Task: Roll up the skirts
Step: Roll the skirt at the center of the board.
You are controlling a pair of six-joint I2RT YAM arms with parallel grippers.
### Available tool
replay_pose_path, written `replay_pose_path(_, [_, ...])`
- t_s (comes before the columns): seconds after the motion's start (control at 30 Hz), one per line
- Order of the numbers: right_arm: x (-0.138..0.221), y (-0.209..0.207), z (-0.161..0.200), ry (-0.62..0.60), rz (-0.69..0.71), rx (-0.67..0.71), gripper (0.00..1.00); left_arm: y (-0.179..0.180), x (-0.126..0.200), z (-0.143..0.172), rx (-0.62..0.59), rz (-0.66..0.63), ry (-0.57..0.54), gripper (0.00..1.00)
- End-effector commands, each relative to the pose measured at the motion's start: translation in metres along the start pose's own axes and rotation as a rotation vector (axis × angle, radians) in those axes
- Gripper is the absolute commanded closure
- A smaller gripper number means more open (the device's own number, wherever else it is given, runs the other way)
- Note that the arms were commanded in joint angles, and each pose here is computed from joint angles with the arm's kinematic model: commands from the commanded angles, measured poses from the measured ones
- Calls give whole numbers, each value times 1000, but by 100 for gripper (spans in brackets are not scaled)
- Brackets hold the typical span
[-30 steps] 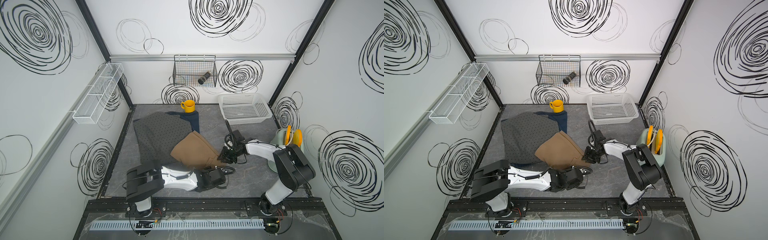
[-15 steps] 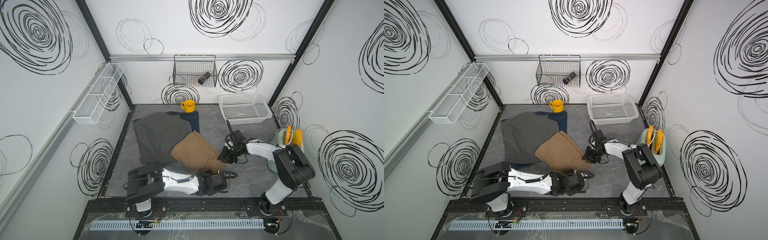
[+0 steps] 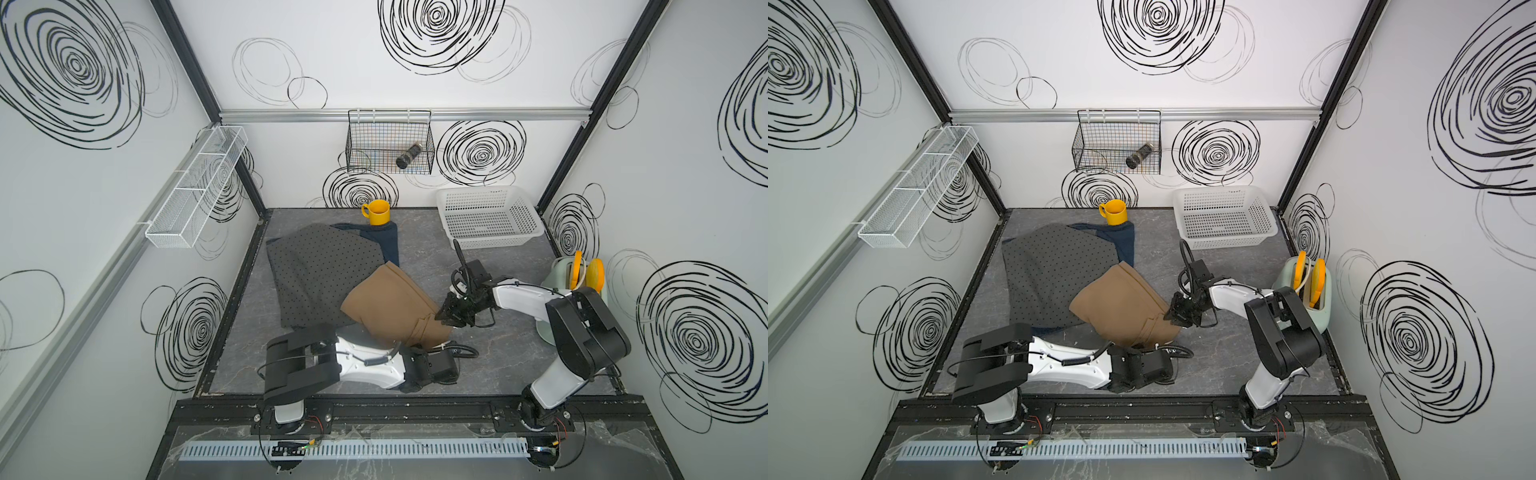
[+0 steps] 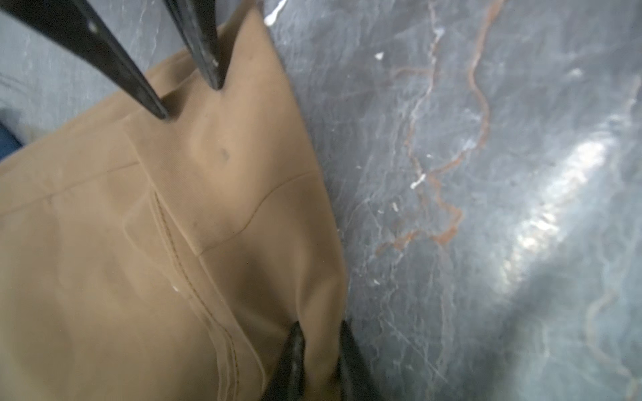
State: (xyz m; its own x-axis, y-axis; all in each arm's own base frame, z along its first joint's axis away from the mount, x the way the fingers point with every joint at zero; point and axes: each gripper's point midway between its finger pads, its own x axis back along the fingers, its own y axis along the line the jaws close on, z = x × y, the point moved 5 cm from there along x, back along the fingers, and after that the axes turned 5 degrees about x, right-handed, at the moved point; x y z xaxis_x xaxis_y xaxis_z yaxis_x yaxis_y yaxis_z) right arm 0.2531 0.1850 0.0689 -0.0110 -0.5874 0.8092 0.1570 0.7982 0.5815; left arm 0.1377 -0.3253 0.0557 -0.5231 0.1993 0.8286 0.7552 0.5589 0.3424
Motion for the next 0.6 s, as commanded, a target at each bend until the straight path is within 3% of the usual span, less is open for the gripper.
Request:
replay_pose_path(0.0, [0, -4, 0, -9, 17, 6, 70, 9, -13, 42, -64, -52, 183, 100])
replay_pose_path(0.13, [4, -1, -4, -30, 18, 19, 68, 11, -6, 35, 0, 10, 162, 100])
replay_pose_path(0.37, [24, 15, -14, -84, -41, 88, 58, 4, 13, 15, 218, 313, 91, 100])
replay_pose_path(0.5, [46, 16, -16, -152, -52, 124, 39, -3, 18, 8, 310, 432, 67, 100])
replay_pose_path(0.57, [55, 10, -14, -176, -58, 128, 38, -7, 21, 4, 366, 507, 57, 100])
